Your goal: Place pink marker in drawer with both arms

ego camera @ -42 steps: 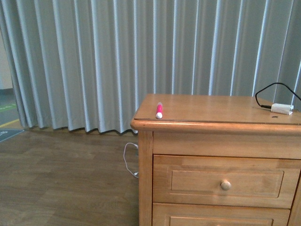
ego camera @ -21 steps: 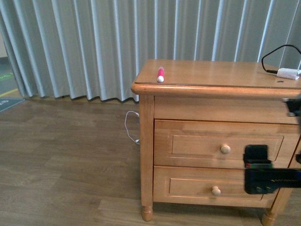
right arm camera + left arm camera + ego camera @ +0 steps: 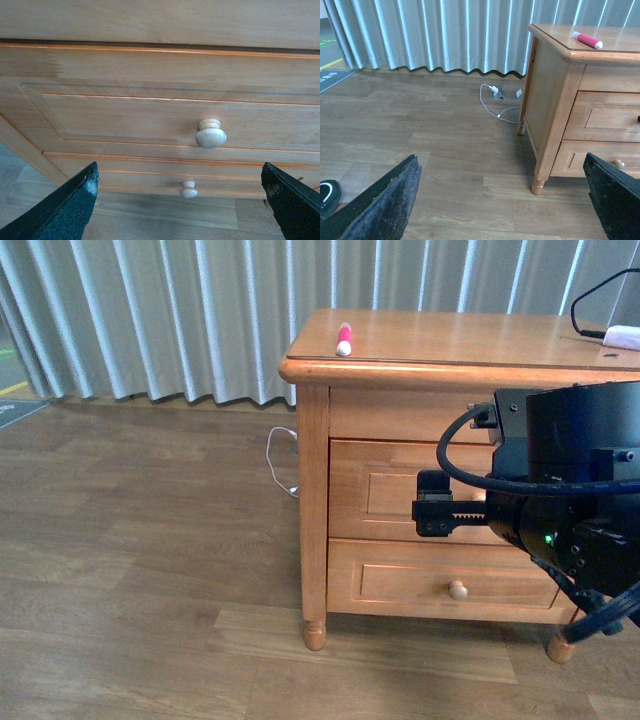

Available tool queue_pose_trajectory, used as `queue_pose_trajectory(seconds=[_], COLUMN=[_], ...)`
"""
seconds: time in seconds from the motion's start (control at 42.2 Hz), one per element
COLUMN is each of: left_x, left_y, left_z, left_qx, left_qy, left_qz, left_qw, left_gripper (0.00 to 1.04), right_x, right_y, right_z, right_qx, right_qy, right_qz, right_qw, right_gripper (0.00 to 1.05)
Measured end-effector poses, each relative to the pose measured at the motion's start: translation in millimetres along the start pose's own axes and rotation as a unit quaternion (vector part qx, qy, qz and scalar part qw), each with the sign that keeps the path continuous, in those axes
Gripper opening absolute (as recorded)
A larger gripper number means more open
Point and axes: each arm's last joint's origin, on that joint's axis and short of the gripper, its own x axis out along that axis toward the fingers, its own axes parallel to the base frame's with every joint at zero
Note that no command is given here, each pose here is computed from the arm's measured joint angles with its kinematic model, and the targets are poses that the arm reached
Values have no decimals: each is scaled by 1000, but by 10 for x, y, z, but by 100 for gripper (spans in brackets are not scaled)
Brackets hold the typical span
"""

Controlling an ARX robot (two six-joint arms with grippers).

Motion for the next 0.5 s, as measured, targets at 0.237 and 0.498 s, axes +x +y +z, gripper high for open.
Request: queue_pose_trajectory(seconds=[0.237,0.498], left_x=[0,0], left_y=[0,0], left_z=[0,0], left_qx=[0,0], left_qy=[0,0], left_qz=[0,0], left_qw=[1000,1000], left_gripper=[98,98], right_x=[223,377], right_y=[-50,-91], right_z=[-88,-88], right_qx=[1,1], right_qy=[7,6], right_qz=[-4,-4], right_qw=[1000,1000], right_gripper=[96,96])
